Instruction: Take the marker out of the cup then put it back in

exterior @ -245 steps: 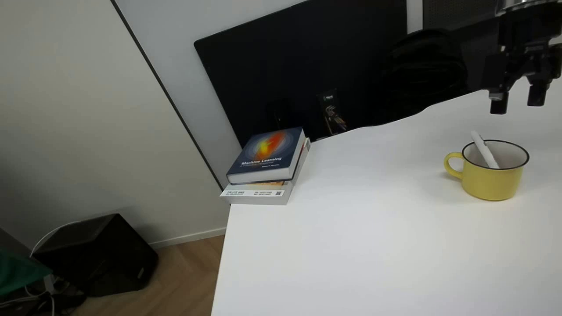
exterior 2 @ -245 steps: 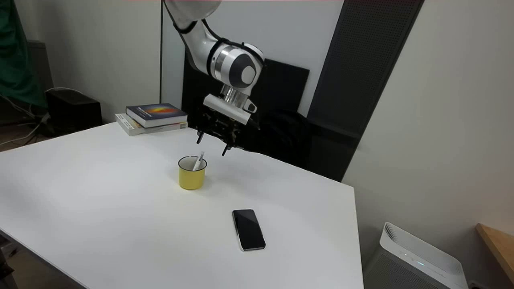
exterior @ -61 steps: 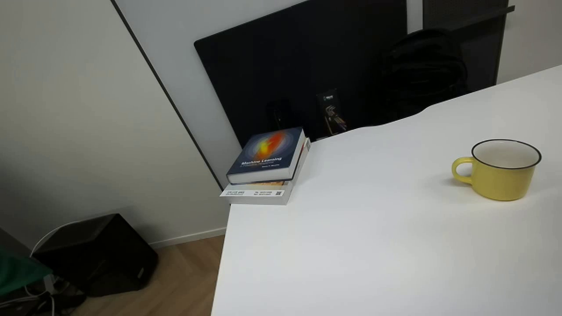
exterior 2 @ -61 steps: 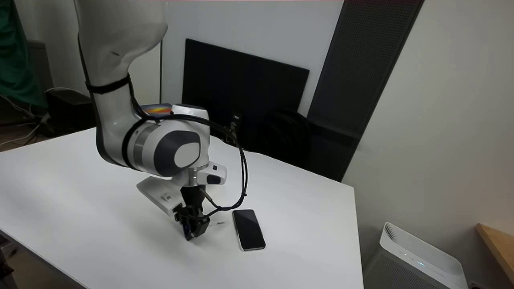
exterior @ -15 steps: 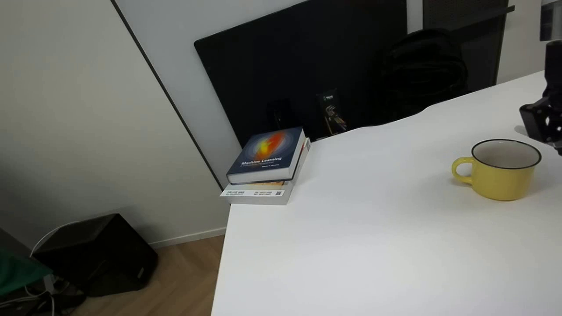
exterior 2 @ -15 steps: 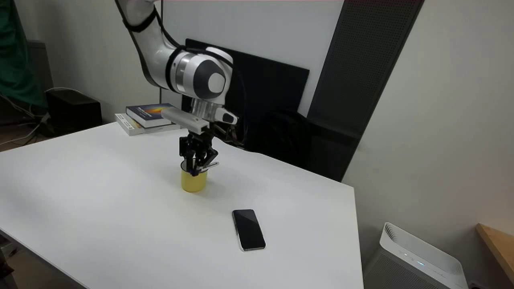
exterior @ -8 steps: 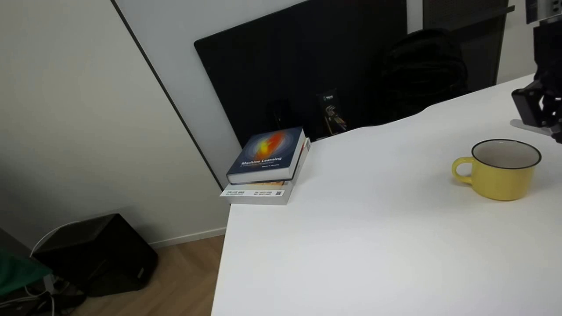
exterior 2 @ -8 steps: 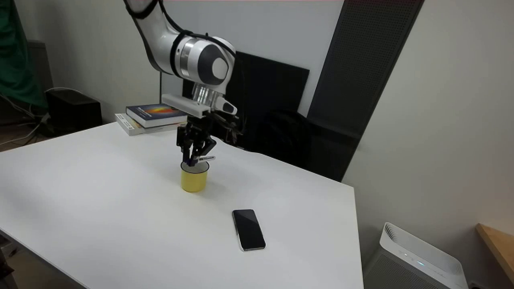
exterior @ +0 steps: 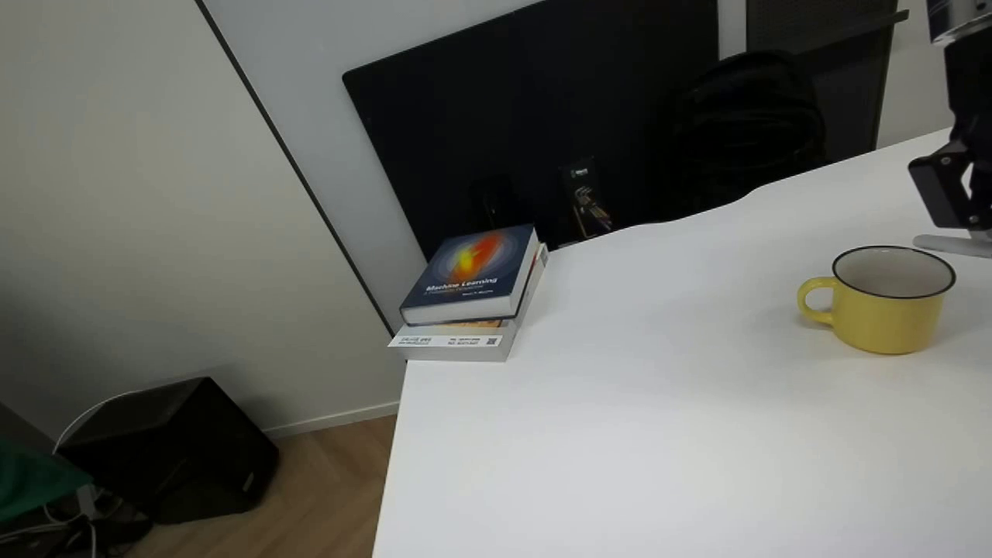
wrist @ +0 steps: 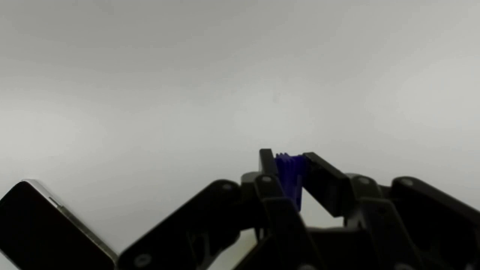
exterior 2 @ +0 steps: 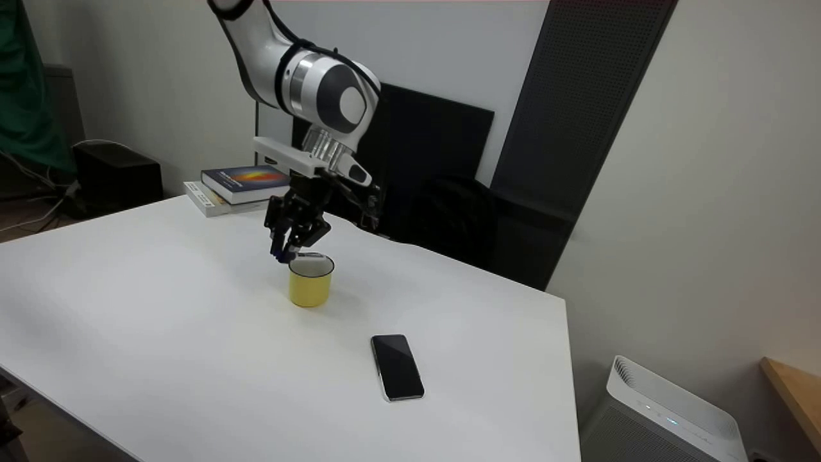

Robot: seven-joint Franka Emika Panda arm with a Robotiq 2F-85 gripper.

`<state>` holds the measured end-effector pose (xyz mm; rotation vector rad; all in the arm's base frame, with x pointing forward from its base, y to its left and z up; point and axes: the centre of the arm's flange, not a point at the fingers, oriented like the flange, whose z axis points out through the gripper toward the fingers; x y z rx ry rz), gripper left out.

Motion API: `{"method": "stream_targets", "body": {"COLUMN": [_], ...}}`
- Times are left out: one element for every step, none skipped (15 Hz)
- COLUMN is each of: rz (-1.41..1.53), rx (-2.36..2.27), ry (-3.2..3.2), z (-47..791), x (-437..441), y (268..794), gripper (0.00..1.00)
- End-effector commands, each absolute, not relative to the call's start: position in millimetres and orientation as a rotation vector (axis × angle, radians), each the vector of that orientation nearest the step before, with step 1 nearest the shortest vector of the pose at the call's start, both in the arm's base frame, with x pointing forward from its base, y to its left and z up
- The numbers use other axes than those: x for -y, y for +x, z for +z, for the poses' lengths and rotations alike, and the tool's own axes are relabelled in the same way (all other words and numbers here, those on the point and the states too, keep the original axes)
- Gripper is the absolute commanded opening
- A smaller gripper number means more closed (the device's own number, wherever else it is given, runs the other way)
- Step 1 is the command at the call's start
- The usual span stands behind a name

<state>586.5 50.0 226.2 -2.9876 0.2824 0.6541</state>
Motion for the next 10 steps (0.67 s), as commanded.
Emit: {"method": "stream_targets", "body": {"rz": [0.696,0.697,0.697,0.71,0.718,0.73,0.739,0.748,0.752,0.758], "rx": [-0.282,-0.281,-0.279,-0.28,-0.288,-0.292,-0.3,-0.308,-0.319,-0.328], "ry": [-2.915,-2.897,-2.882,-2.863,-2.847,-2.831,-2.817,-2.806,-2.794,-2.786], "z": [224,221,219,214,210,206,202,198,194,190], "x": [-56,-57,-58,-58,-56,-55,-53,-50,-48,-46], "y": [601,605,609,615,620,625,632,638,644,651], "gripper": [0.06,0.06,0.06,0.06,0.06,0.06,0.06,0.06,0.06,0.06]}}
